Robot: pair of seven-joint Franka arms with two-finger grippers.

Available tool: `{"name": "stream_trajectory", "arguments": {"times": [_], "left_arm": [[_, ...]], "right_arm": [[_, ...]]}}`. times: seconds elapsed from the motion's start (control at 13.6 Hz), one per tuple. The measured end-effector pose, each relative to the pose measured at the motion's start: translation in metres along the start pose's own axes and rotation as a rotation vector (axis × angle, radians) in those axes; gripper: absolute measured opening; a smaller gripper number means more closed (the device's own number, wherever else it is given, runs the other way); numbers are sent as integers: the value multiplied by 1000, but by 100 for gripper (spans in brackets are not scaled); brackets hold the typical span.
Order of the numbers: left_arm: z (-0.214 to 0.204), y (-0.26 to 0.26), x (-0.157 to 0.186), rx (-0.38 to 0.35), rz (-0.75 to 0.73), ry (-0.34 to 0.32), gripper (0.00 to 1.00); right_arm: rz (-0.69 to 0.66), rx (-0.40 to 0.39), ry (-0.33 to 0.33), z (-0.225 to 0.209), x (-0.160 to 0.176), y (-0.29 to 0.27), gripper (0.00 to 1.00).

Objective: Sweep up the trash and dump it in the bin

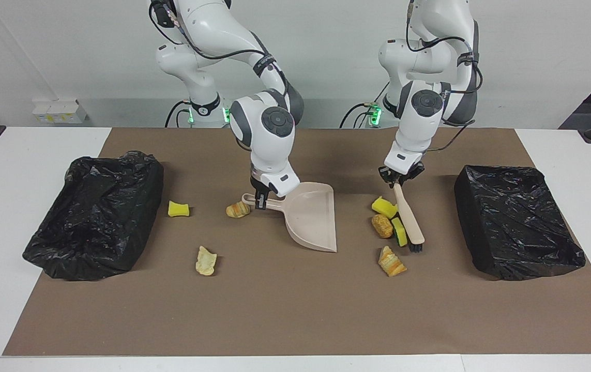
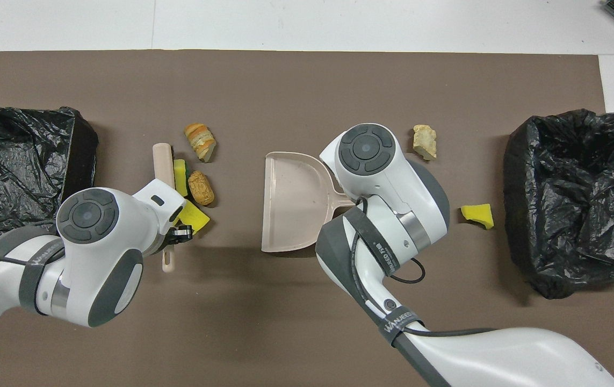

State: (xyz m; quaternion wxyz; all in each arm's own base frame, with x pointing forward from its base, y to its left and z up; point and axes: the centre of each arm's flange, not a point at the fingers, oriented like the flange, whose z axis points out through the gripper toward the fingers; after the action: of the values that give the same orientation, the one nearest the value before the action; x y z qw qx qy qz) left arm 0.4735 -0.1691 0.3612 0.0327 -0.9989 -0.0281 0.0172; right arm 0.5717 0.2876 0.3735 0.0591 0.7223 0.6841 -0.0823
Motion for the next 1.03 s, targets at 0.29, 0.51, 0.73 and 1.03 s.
{"name": "stream_trajectory", "arguments": {"times": [0.29, 0.51, 0.73, 1.03], "left_arm": [[0, 0, 0, 0, -1, -1, 26], [0, -1, 0, 1, -2, -3, 26], [2, 3, -4, -21, -15, -38, 26], [0, 51, -29, -72, 27, -69, 26]], "right_arm": [[-5, 1, -4, 2, 2, -2, 32], [-6, 2, -5, 2, 2, -2, 32], [-7, 2, -5, 2, 2, -2, 32], [-8, -2, -2, 2, 3, -2, 32]]}}
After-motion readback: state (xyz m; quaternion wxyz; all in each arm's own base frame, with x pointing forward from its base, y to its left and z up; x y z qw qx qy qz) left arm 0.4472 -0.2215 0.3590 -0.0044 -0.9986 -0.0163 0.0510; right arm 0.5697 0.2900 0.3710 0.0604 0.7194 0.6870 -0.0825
